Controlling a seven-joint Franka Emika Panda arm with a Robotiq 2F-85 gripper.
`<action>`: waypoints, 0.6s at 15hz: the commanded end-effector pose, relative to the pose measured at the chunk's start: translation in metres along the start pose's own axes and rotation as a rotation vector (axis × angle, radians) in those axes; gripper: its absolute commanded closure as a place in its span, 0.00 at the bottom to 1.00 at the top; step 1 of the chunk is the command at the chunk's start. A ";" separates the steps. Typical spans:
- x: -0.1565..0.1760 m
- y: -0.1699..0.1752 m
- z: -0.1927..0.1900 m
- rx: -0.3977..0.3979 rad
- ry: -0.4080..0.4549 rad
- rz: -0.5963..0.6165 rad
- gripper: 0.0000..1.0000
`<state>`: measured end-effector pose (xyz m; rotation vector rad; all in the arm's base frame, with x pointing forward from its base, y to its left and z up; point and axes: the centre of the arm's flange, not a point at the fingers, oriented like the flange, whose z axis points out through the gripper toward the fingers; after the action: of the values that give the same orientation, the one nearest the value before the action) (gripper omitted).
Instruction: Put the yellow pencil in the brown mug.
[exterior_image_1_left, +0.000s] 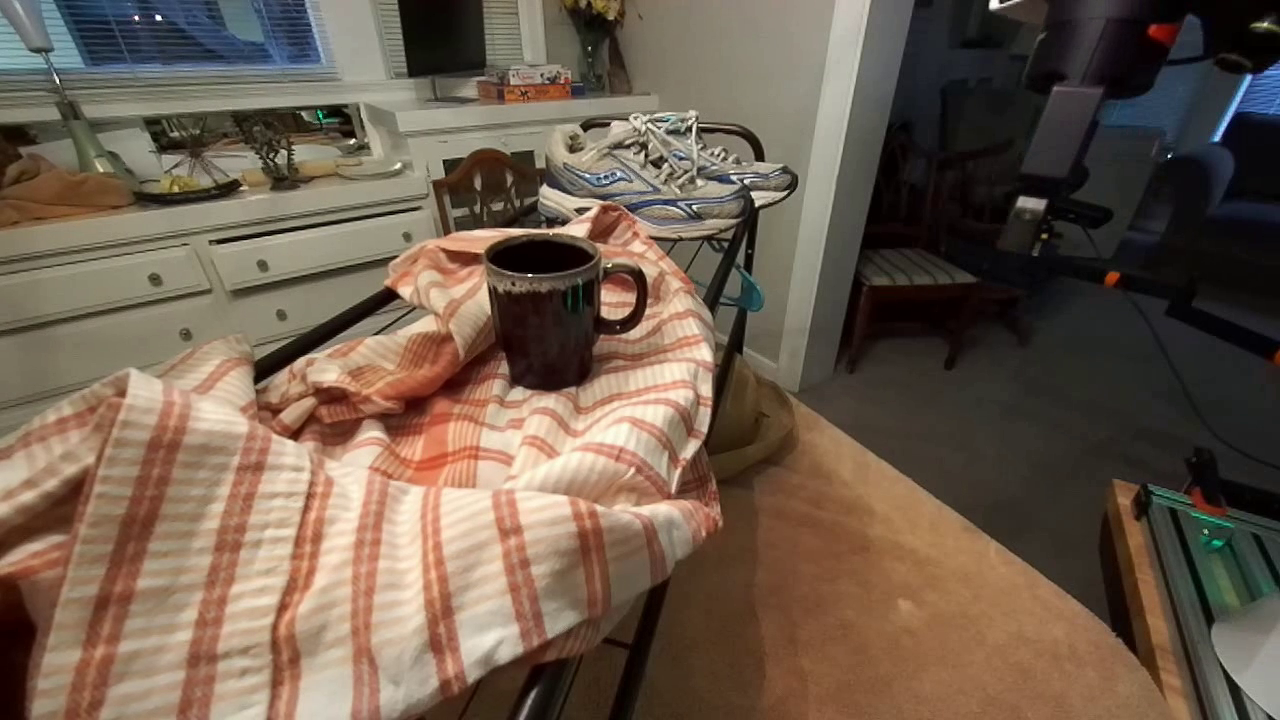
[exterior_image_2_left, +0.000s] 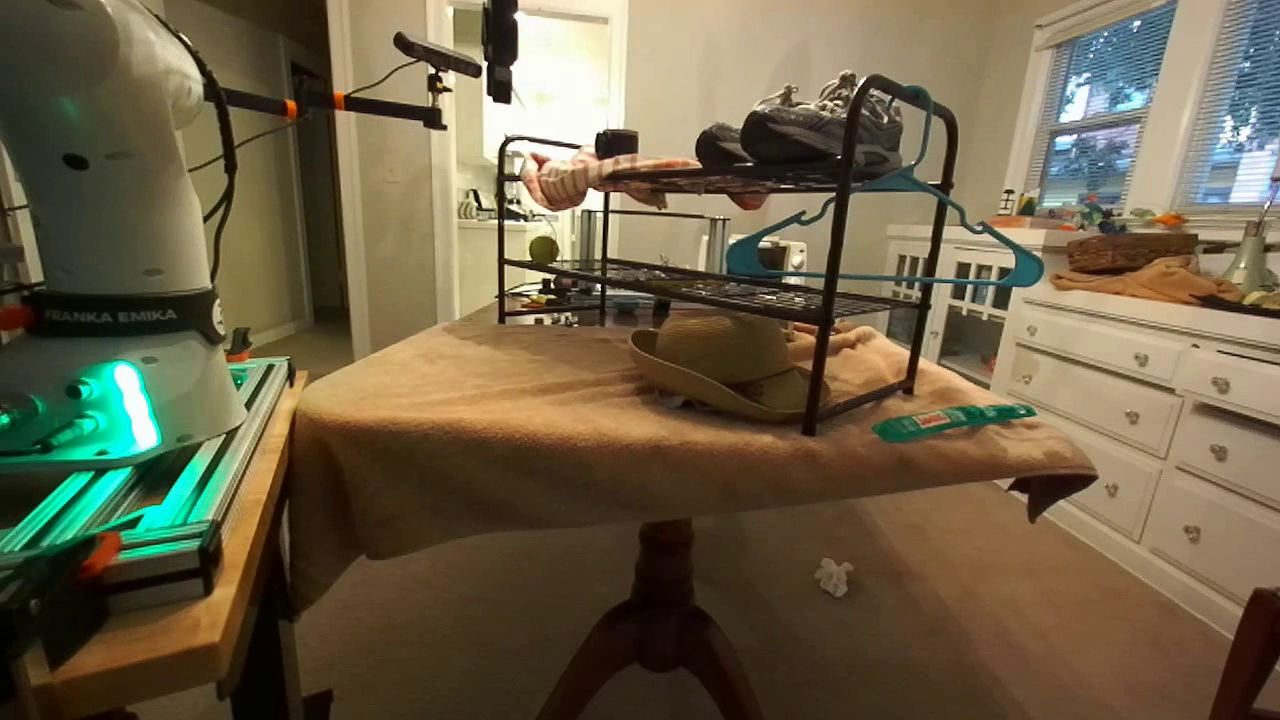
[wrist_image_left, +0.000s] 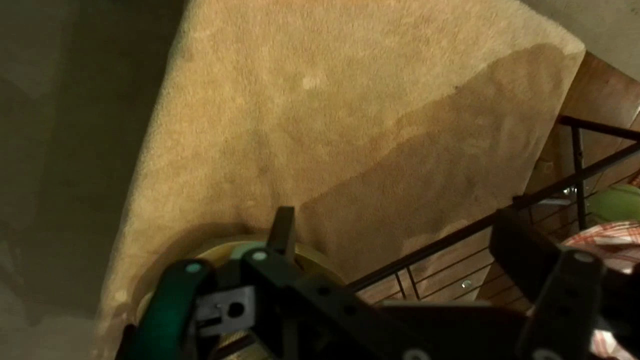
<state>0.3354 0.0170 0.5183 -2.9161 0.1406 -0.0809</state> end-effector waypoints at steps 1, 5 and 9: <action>0.011 -0.013 0.034 0.009 0.136 -0.065 0.00; 0.025 -0.017 0.053 0.013 0.261 -0.088 0.00; 0.025 -0.020 0.076 -0.001 0.333 -0.135 0.00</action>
<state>0.3677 0.0433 0.4763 -2.9005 0.0419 -0.5261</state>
